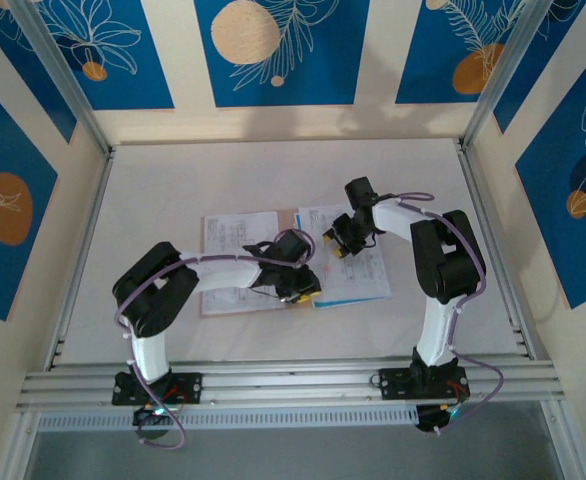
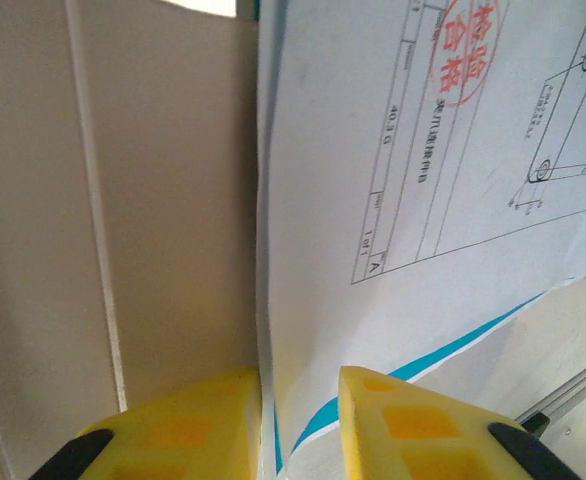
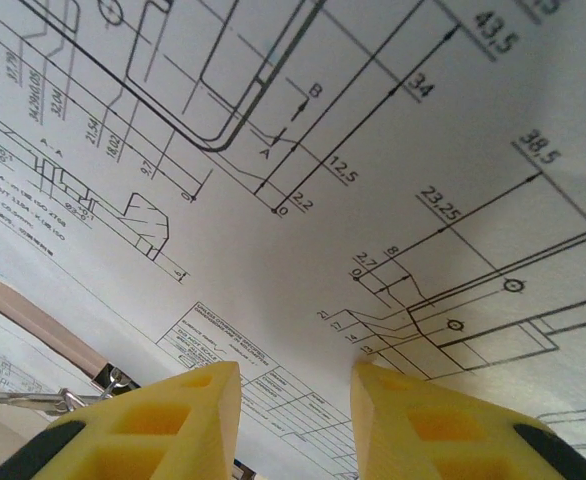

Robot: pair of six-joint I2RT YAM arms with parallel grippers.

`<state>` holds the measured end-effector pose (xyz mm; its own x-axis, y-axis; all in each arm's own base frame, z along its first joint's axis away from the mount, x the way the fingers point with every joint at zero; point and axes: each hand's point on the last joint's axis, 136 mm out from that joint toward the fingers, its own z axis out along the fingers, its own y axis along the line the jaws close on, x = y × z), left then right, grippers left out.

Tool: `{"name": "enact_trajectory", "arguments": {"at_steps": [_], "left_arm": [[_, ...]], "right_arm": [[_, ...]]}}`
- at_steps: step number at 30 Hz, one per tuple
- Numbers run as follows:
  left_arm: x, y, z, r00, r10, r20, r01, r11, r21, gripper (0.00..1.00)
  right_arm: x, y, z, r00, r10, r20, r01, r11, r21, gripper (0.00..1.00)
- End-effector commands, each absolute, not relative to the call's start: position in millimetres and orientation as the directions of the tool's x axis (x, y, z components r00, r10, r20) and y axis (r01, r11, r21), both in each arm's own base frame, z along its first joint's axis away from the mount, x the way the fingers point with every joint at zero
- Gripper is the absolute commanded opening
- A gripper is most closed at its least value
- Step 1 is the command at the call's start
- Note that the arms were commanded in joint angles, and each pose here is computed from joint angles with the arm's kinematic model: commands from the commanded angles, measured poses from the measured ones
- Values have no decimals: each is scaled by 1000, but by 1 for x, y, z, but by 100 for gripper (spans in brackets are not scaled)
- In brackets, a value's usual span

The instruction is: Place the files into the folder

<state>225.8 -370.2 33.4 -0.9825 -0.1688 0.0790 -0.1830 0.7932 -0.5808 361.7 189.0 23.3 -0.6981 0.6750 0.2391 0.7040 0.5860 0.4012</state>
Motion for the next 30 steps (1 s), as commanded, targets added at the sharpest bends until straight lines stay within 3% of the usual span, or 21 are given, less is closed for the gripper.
{"name": "enact_trajectory", "arguments": {"at_steps": [1,13,24,30], "left_arm": [[225,-377,32,-985,-152,83,-172,797,-580,25],[224,-376,27,-985,-148,92,-174,807,-564,23],[225,-376,25,-985,-148,89,-172,810,-561,16],[222,-374,27,-983,-157,98,-185,804,-565,0]], "right_arm": [[345,183,18,-692,672,263,716,593,370,36],[352,180,25,-711,657,253,695,599,398,36],[349,188,27,-730,634,254,675,616,406,36],[355,194,42,-766,603,221,630,640,439,44]]}}
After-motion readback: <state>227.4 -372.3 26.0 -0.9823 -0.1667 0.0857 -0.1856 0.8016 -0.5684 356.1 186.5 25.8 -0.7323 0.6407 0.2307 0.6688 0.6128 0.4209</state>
